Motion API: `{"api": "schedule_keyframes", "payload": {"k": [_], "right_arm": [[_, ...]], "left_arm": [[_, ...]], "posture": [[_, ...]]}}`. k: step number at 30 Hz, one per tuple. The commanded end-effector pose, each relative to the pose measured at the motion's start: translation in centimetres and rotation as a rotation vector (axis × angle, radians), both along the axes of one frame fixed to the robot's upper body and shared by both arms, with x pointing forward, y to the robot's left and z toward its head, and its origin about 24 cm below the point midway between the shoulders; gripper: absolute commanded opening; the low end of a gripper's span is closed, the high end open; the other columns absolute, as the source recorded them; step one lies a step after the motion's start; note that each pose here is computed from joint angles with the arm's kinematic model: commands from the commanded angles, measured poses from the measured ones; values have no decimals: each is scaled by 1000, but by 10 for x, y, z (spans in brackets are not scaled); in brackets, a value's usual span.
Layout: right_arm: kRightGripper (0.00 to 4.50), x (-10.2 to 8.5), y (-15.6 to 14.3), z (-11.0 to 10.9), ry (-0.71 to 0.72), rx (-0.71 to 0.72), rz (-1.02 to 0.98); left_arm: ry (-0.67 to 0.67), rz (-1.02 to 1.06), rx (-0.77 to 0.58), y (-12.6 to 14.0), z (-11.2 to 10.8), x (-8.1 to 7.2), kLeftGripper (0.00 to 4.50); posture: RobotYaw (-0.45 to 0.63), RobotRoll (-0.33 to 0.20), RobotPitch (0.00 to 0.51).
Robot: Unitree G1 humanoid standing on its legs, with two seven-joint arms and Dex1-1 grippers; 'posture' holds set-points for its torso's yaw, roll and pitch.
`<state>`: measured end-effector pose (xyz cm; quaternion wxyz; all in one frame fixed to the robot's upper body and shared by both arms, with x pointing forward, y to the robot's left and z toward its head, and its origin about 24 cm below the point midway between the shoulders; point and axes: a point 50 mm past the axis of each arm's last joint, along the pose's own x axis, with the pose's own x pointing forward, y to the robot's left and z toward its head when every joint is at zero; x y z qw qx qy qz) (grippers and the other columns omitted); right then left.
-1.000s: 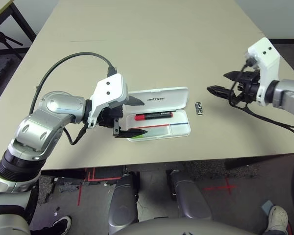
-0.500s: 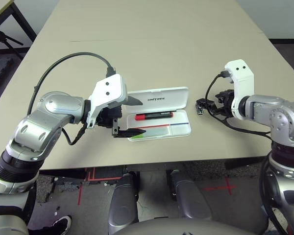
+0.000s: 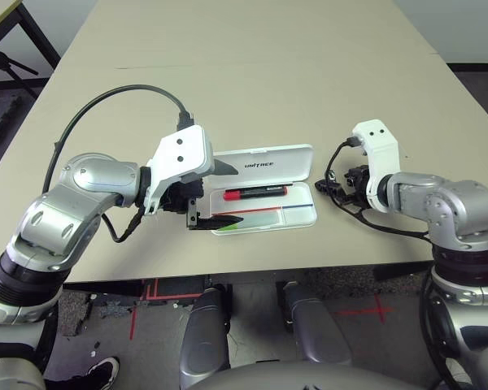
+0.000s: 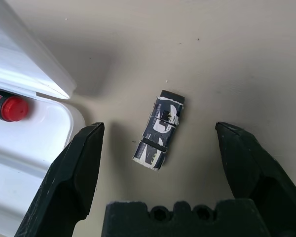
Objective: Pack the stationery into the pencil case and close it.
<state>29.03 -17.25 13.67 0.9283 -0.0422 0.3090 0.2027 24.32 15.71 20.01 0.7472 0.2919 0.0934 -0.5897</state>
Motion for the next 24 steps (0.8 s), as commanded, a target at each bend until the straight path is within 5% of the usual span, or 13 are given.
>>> {"api": "schedule_keyframes", "payload": {"k": [1, 9, 24], "right_arm": [[3501, 2, -1, -11, 36, -25, -4], [442, 2, -4, -9, 15, -40, 32], [309, 4, -45, 39, -212, -173, 567]], "left_arm": [[-6, -3, 9, 0, 2, -5, 4500], [-1, 3, 14, 0, -1, -5, 4500], [-3, -5, 34, 0, -2, -4, 4500]], "posture": [[-78, 0, 213], [-78, 0, 215], [-100, 0, 218]]}}
